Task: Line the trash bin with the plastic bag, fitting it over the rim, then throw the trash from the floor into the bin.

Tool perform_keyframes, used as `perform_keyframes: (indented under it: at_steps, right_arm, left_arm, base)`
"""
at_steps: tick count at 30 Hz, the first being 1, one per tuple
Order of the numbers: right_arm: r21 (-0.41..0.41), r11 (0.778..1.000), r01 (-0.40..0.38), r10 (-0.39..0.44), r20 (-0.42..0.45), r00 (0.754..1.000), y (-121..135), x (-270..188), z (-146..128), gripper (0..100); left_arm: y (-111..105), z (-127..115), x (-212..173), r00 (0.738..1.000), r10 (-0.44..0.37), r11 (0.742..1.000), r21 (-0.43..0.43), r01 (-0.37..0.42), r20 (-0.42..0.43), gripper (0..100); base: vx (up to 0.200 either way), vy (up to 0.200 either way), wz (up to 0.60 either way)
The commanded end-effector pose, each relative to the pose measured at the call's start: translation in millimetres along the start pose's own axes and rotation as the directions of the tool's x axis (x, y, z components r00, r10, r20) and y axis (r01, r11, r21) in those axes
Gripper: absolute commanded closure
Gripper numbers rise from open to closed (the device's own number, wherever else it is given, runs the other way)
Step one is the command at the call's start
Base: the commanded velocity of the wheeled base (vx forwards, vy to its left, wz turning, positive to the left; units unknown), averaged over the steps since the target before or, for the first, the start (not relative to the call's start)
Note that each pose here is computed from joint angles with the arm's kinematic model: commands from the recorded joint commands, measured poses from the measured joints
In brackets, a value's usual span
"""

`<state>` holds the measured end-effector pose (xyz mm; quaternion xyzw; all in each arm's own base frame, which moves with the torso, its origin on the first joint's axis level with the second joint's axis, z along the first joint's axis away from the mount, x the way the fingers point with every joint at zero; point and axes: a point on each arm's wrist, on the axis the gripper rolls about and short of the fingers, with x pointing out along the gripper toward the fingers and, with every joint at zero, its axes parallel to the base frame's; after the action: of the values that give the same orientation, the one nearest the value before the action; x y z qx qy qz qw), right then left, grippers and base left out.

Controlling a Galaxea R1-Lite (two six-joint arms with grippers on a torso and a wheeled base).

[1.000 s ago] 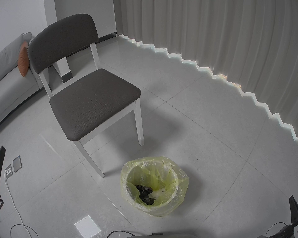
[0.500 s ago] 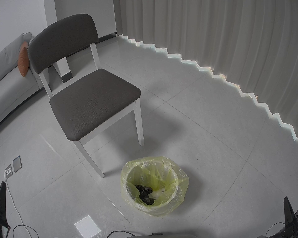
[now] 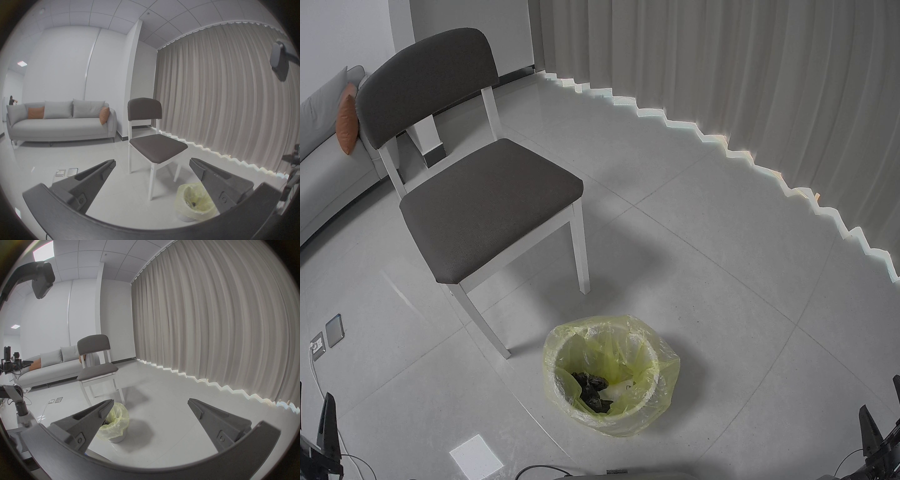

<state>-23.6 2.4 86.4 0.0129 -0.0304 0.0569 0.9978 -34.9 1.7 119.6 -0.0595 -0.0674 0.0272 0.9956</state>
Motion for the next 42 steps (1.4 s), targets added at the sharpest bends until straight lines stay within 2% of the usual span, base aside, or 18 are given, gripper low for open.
perform_keyframes:
  at_steps: [1, 5, 7, 9, 13, 21, 24, 28, 42]
  right_arm:
    - [-0.003, 0.999, 0.049, -0.049, -0.018, 0.999, -1.3, 0.6, -5.8, 0]
    - [-0.003, 0.995, 0.102, -0.102, -0.014, 0.995, -2.5, 0.4, -5.6, 0]
    - [-0.001, 0.993, 0.115, -0.115, -0.015, 0.993, -2.8, 0.5, -5.6, 0]
    - [-0.002, 0.992, 0.130, -0.130, -0.014, 0.991, -3.1, 0.5, -5.6, 0]
    - [0.003, 0.981, 0.193, -0.193, -0.038, 0.981, -4.6, 0.0, -8.4, 0]
    - [-0.036, 0.993, 0.117, -0.119, -0.068, 0.991, -3.0, 0.3, -10.6, 0]
    - [-0.025, 0.993, 0.119, -0.121, -0.065, 0.991, -3.0, 0.3, -10.8, 0]
    - [-0.003, 0.982, 0.187, -0.187, -0.061, 0.980, -4.5, -0.1, -10.7, 0]
    - [-0.003, 0.982, 0.187, -0.187, -0.065, 0.980, -4.5, 0.0, -10.9, 0]
  left_arm:
    - [5.1, -34.8, 6.9, 0.996, 0.084, 0.991, 0.110, -0.081, -0.022, 0]
    - [5.6, -38.8, 6.7, 0.994, 0.093, 0.987, 0.134, -0.084, -0.061, 0]
    - [5.1, -39.5, 6.7, 0.995, 0.065, 0.992, 0.116, -0.056, -0.070, 0]
    - [3.9, -41.1, 6.6, 0.996, 0.005, 0.998, 0.061, 0.000, -0.091, 0]
    - [4.1, -42.0, 6.5, 0.995, 0.008, 0.998, 0.062, -0.002, -0.100, 0]
    - [4.1, -42.7, 6.4, 0.994, 0.007, 0.997, 0.071, 0.000, -0.107, 0]
    - [4.1, -42.4, 6.5, 0.995, 0.005, 0.996, 0.086, 0.004, -0.104, 0]
    - [3.8, -43.0, 6.3, 0.993, -0.007, 0.996, 0.088, 0.017, -0.115, 0]
    - [3.7, -43.2, 6.3, 0.993, -0.012, 0.996, 0.087, 0.022, -0.117, 0]
  base:
    - [0.000, 0.000, 0.00]
    - [0.000, 0.000, 0.00]
    - [0.000, 0.000, 0.00]
    - [0.000, 0.000, 0.00]
    - [0.000, 0.000, 0.00]
    - [0.000, 0.000, 0.00]
    - [0.000, 0.000, 0.00]
    - [0.000, 0.000, 0.00]
    - [0.000, 0.000, 0.00]
